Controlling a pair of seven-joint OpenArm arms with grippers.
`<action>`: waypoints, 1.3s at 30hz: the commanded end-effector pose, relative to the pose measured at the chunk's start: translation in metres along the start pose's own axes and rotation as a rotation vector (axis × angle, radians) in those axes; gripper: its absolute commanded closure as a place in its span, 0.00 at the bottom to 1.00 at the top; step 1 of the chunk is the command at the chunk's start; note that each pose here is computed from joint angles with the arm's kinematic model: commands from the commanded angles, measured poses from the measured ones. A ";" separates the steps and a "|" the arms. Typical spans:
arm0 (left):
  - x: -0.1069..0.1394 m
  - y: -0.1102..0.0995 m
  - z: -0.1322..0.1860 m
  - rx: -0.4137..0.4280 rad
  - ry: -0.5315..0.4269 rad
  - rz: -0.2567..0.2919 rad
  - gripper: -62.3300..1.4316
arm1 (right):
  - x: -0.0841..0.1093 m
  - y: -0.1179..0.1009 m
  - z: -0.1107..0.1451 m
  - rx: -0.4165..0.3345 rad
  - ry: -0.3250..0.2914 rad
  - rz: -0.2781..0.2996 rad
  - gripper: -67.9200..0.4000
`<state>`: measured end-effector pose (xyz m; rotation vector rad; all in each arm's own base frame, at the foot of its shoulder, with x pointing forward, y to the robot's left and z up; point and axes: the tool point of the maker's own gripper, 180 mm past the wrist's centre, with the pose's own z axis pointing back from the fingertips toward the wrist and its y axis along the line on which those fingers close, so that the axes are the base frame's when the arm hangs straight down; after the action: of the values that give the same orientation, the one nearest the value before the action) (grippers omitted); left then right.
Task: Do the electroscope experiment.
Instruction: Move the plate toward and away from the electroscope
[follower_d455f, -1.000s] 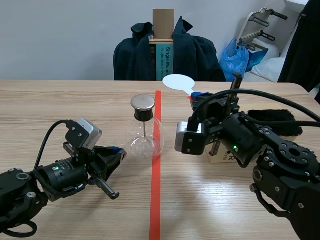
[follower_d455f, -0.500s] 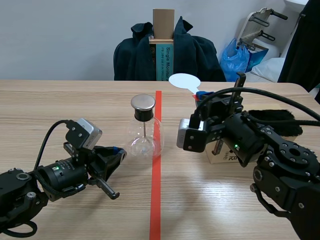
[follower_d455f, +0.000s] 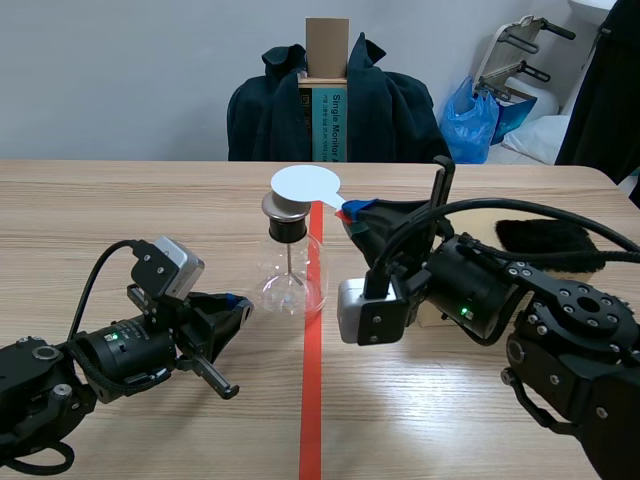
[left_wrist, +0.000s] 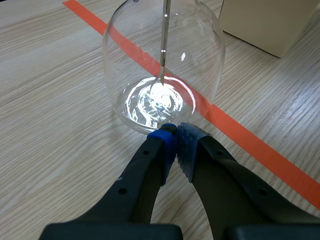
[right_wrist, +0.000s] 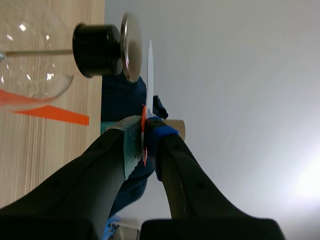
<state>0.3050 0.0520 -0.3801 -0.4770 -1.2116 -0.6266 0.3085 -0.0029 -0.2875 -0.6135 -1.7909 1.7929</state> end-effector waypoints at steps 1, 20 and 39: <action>0.016 0.004 -0.003 0.005 -0.051 -0.003 0.93 | -0.004 -0.009 0.000 -0.026 -0.007 0.023 0.98; 0.016 0.004 -0.003 0.005 -0.051 -0.003 0.93 | 0.005 -0.009 0.000 -0.026 -0.058 0.023 0.98; 0.016 0.004 -0.003 0.005 -0.051 -0.003 0.93 | -0.058 -0.011 0.008 -0.034 0.299 0.009 0.98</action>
<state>0.3050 0.0520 -0.3801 -0.4770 -1.2116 -0.6266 0.3424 -0.0415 -0.2893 -0.8188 -1.6005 1.6043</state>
